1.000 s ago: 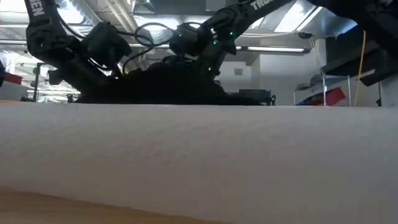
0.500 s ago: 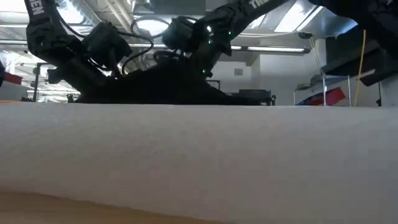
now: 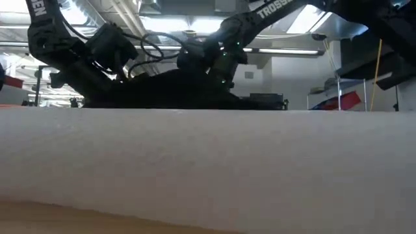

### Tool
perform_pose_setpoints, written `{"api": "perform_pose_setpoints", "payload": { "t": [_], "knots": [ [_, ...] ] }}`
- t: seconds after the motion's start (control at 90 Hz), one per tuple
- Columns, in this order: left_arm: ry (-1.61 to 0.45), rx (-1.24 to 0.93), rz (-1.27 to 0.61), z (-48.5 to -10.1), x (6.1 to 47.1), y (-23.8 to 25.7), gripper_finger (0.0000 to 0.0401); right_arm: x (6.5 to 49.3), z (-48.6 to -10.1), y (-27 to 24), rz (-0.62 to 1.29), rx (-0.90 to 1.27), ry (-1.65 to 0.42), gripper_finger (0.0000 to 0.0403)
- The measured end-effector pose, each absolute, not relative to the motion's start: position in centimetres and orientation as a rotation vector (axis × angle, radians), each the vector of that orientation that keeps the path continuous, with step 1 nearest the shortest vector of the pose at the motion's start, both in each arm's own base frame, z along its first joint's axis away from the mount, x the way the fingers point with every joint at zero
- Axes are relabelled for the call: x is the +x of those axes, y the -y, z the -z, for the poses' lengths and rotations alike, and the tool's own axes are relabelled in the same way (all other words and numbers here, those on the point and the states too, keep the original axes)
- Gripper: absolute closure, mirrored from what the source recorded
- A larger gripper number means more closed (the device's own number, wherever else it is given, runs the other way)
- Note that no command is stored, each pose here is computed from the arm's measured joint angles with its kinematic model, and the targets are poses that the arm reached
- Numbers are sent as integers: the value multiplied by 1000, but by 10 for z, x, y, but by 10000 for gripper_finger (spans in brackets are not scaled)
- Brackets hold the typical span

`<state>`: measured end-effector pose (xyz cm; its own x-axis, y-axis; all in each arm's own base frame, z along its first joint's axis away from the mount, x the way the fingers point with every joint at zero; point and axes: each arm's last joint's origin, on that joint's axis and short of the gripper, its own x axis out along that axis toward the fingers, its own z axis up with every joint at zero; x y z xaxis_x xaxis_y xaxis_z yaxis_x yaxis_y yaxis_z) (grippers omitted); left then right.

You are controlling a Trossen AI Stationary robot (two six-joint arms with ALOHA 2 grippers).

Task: Unpack backpack
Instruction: Move the black bag to the center of the table

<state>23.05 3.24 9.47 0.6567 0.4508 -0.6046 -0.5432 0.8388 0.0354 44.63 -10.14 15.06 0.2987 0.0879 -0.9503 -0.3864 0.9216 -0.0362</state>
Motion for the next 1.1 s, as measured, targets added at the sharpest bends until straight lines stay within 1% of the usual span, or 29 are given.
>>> {"api": "perform_pose_setpoints", "payload": {
  "t": [0.078, 0.144, 0.189, 0.244, 0.378, 0.5, 0.578, 0.656, 0.722, 0.867, 0.978, 1.044, 1.1],
  "knots": [
    [-643, -153, -566, -95, 230, -32, 216, 436, -153, 101, -320, -257, -1316, 330],
    [-646, -151, -565, -94, 230, -32, 216, 432, -157, 102, -317, -254, -1346, 375],
    [-650, -149, -565, -94, 230, -32, 216, 425, -162, 102, -308, -246, -1389, 391],
    [-651, -147, -566, -94, 230, -32, 216, 420, -169, 102, -289, -219, -1419, 395],
    [-651, -149, -566, -94, 230, -32, 216, 415, -182, 104, -263, -202, -1416, 402],
    [-641, -150, -564, -95, 230, -32, 216, 425, -204, 106, -164, -238, -1248, 402],
    [-620, -144, -546, -96, 232, -32, 216, 431, -209, 107, -149, -293, -1170, 399],
    [-582, -137, -492, -99, 235, -30, 216, 437, -205, 104, -139, -375, -1152, 382],
    [-528, -126, -452, -103, 239, -25, 216, 443, -201, 101, -150, -421, -1130, 355],
    [-436, -95, -373, -112, 245, -15, 216, 448, -191, 95, -212, -490, -1136, 265],
    [-431, -75, -356, -110, 247, -11, 216, 451, -186, 88, -284, -591, -1121, 193],
    [-446, -77, -360, -105, 248, -11, 216, 454, -182, 83, -332, -671, -1119, 161],
    [-457, -91, -367, -100, 248, -11, 216, 455, -180, 81, -344, -728, -1125, 145]
  ]
}}
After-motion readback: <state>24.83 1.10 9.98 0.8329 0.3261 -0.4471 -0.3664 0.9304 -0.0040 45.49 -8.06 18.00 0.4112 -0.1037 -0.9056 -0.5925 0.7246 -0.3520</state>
